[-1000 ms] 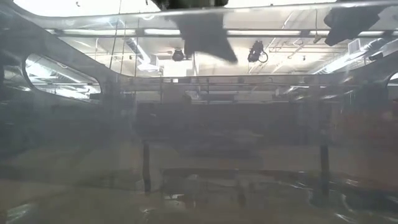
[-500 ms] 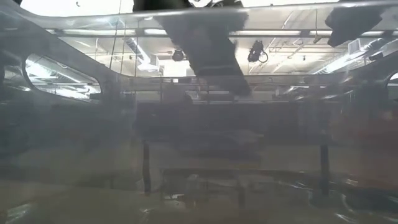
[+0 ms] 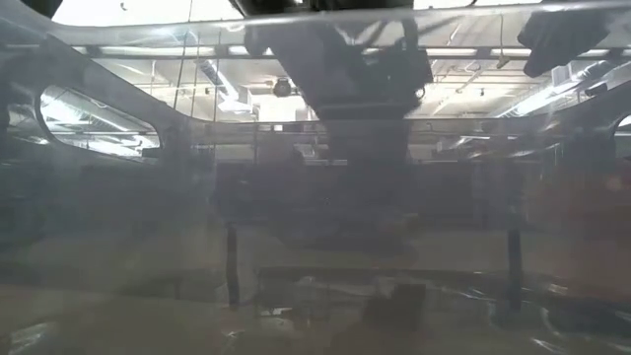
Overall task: Sort Maruchan noodles
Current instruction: Put the black noodle pack into the black bin
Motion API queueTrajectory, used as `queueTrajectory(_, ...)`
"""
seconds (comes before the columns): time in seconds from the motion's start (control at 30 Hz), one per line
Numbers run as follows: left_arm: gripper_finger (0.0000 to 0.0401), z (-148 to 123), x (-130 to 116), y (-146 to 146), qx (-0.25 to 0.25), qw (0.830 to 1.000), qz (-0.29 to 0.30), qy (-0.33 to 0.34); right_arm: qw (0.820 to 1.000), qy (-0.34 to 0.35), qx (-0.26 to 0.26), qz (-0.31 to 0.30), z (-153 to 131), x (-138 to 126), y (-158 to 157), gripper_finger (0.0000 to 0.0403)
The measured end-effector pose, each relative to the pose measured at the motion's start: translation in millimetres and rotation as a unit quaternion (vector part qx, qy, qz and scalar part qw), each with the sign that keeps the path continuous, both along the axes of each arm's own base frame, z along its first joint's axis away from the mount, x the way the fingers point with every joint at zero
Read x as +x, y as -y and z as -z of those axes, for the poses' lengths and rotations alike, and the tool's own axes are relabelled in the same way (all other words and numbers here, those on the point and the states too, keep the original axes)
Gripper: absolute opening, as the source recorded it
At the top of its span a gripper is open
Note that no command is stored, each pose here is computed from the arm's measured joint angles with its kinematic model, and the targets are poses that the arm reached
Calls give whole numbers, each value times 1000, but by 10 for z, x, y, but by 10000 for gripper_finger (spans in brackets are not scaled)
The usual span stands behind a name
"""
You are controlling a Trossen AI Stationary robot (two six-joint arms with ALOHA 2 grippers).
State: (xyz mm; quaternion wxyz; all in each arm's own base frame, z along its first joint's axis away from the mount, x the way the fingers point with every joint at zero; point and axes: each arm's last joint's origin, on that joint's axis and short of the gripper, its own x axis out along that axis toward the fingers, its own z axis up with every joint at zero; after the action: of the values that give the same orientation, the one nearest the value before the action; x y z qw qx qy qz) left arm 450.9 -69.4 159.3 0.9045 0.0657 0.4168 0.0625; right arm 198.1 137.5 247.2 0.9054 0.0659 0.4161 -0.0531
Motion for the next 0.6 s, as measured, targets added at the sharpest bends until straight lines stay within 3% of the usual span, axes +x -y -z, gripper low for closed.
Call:
queueTrajectory(0.37, 174, 267, -16, -11, 28, 998, 3, -55, 1000, 0, 0, 0, 0, 0, 0, 128)
queueTrajectory(0.5, 124, 306, -6, -62, 28, 998, -3, -60, 1000, 0, 0, -1, -1, 1, -1, 128)
queueTrajectory(0.6, 61, 338, 3, -108, 26, 998, -11, -63, 1000, 2, 1, -1, -3, 3, -3, 128)
